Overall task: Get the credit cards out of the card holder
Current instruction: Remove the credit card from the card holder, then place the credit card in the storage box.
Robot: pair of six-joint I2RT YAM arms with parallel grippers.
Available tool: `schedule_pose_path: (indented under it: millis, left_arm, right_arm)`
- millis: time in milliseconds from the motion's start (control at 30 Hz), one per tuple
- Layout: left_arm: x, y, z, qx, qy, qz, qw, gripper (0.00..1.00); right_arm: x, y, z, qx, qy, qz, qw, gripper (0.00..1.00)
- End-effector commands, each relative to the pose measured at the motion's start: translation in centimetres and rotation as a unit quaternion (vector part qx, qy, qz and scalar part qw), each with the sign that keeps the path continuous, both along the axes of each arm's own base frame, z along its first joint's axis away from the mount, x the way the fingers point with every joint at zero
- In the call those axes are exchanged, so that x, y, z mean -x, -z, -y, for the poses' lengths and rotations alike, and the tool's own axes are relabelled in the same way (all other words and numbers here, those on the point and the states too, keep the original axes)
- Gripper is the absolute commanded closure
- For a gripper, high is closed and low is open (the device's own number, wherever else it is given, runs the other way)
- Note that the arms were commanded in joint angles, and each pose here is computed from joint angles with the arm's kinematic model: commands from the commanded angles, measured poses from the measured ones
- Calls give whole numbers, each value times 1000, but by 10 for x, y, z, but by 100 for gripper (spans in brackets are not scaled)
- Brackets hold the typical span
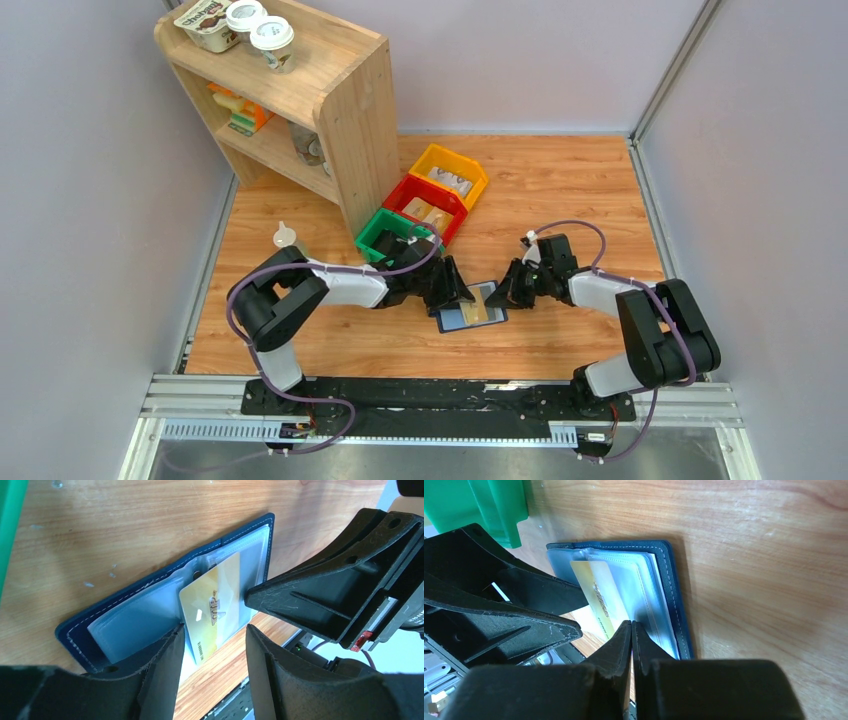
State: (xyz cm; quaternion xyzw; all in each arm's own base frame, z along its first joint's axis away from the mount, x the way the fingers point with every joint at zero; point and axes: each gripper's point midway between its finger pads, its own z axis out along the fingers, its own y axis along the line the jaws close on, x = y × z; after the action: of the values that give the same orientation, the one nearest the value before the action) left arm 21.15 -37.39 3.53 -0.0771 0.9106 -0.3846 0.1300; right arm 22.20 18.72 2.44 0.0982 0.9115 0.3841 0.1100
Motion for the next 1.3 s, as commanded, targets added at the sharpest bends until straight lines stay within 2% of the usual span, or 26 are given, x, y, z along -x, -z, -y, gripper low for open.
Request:
schedule_pose_path:
  millis: [0, 167, 267, 333, 400, 467, 533, 700, 1000, 1200, 1267]
  left_arm:
    - [5, 30, -10, -31, -6, -26, 999, 43]
    - [4, 35, -4, -21, -2, -32, 999, 44]
    - [2, 32, -2, -8, -8, -24, 1000, 49]
    - [1, 29, -5, -4, -15, -13, 1000, 62]
    - [-3, 21, -4, 7, -18, 4, 1000, 81]
    - [-6, 15, -3, 16, -17, 19, 1000, 94]
    - [-8, 10, -2, 22, -15, 30, 999, 100]
    - [-5, 1, -10, 11, -3, 53, 999, 100]
    - [0, -19, -35, -65, 56, 108, 990, 100]
    - [0, -55, -62, -127, 104, 174, 971, 100]
    - [3, -72, -75, -156, 145, 206, 955, 100]
  right_arm:
    - [11, 28, 22, 61, 23, -31, 997, 94]
    - [12, 29, 22, 61, 24, -33, 997, 94]
    - [13, 30, 24, 63, 26, -35, 997, 94]
    - [12, 31, 26, 67, 30, -35, 997, 94]
    - [12, 32, 27, 68, 33, -39, 996, 94]
    - [12, 32, 27, 69, 34, -39, 996, 94]
    - [12, 33, 28, 71, 36, -41, 996, 94]
    - [11, 35, 35, 82, 46, -44, 995, 94]
    - [10, 34, 42, 98, 58, -43, 993, 94]
    - [4, 21, 43, 99, 61, -26, 993, 93]
    - [2, 11, 42, 97, 59, -14, 993, 91]
